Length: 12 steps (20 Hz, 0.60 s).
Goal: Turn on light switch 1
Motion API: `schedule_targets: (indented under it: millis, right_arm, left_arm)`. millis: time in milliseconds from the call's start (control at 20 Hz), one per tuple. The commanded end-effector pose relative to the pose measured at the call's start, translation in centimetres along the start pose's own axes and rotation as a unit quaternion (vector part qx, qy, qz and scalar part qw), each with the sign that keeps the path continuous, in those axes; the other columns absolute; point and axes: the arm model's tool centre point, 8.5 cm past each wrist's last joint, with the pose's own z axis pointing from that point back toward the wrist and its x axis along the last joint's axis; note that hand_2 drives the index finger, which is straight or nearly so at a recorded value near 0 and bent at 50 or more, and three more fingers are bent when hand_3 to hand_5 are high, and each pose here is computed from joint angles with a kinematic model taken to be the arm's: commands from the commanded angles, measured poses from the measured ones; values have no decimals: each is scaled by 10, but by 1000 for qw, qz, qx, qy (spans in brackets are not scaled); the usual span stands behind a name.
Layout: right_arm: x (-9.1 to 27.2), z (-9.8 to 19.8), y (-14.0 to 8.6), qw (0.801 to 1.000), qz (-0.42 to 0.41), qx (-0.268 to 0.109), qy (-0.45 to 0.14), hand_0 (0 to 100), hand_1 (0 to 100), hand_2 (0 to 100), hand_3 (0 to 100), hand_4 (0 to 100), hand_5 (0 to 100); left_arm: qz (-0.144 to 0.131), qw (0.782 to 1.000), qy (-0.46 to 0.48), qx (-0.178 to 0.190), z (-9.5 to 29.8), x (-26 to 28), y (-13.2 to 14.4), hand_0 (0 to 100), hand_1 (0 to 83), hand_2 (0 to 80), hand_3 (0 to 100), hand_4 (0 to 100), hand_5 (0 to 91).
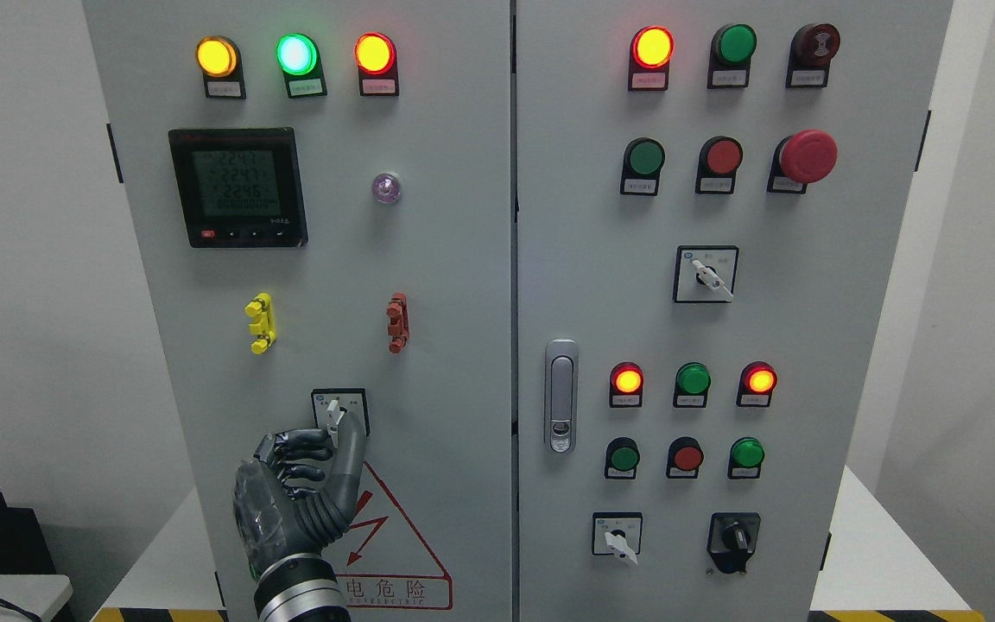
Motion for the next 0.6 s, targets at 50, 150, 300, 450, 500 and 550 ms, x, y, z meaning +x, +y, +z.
schedule_targets:
  millis: [50,150,300,450,500,550]
  right_arm:
    - [0,0,0,1000,-8,1,-1,120,389,0,0,0,0]
    - [-1,0,0,1000,-8,1,-1,120,389,0,0,0,0]
    - [0,0,0,1000,-8,1,-1,120,389,0,0,0,0]
    - [0,0,0,1000,-8,1,-1,120,389,0,0,0,0]
    - [0,0,0,1000,-9,1,-1,120,389,0,0,0,0]
    - [0,0,0,1000,-8,1,-1,120,389,0,0,0,0]
  left_arm:
    - [-9,1000,10,0,-1,-1,-1,161,541,538,684,743,708]
    - [-9,1000,10,0,-1,0,-1,164,533,538,684,744,710]
    - [-7,1000,7,0,-2,2,-1,172,515,539,685,743,711]
    - [-7,1000,7,0,-2,2,-1,178,503,539,685,743,710]
    - [-7,1000,6,0,-2,3,-1,179,496,540,685,743,709]
    - [-7,1000,6,0,-2,3,-1,181,492,540,685,743,709]
